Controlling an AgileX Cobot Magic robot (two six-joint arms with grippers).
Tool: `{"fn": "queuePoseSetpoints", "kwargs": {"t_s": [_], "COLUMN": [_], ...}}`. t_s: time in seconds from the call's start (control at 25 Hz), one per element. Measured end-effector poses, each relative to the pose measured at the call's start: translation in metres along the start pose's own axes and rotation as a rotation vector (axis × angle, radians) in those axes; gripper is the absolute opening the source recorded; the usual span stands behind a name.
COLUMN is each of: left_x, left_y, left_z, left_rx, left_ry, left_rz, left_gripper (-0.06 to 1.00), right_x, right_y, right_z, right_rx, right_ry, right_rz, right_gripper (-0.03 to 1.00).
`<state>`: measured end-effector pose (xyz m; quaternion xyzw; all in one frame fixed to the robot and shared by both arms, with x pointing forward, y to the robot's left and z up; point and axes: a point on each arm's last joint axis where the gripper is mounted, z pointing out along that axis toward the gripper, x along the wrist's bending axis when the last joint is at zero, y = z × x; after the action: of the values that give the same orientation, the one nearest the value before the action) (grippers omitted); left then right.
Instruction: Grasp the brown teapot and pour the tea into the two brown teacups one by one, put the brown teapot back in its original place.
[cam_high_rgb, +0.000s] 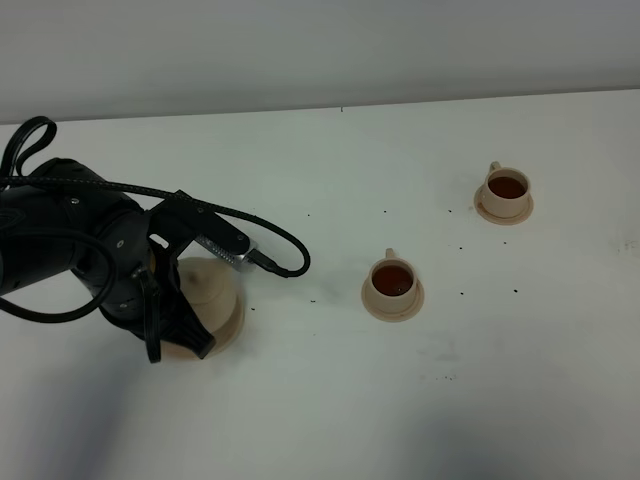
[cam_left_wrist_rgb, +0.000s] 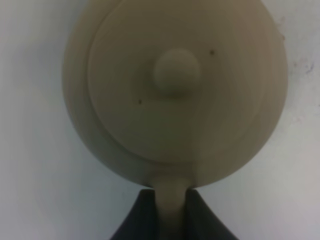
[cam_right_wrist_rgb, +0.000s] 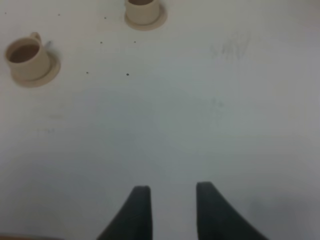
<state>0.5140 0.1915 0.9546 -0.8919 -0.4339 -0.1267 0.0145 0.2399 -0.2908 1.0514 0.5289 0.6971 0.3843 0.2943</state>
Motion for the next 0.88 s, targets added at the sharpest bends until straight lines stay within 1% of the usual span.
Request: {"fn": "queuePoseSetpoints", "kwargs": {"t_s": [0.12, 0.4, 0.56, 0.72, 0.8, 0.88], "left_x": [-0.001, 0.001, 0.005, 0.01, 0.013, 0.015], "left_y": [-0.009, -0.015, -0.012, -0.007, -0.004, -0.002], "left_z": [0.01, 0.021, 0.021, 0.017, 0.012, 0.007], "left_rx": [0.012, -0.039, -0.08, -0.098, -0.096, -0.094], "left_ry": [-0.009, -0.013, 0.025, 0.059, 0.069, 0.071], "left_rz": [-0.019, -0.04, 0.027, 0.119, 0.188, 0.278], "left_gripper": [0.12, 0.12, 0.12, 0.12, 0.12, 0.12], "right_x": [0.0, 0.0, 0.0, 0.0, 0.0, 0.0], "right_y": [0.0, 0.0, 0.0, 0.0, 0.0, 0.0], "right_z": [0.0, 0.0, 0.0, 0.0, 0.0, 0.0], "right_rx": [0.0, 0.0, 0.0, 0.0, 0.0, 0.0], "right_ry": [0.0, 0.0, 0.0, 0.0, 0.0, 0.0], "right_rz": [0.0, 0.0, 0.0, 0.0, 0.0, 0.0], "right_gripper": [0.24, 0.24, 0.24, 0.24, 0.24, 0.24]}}
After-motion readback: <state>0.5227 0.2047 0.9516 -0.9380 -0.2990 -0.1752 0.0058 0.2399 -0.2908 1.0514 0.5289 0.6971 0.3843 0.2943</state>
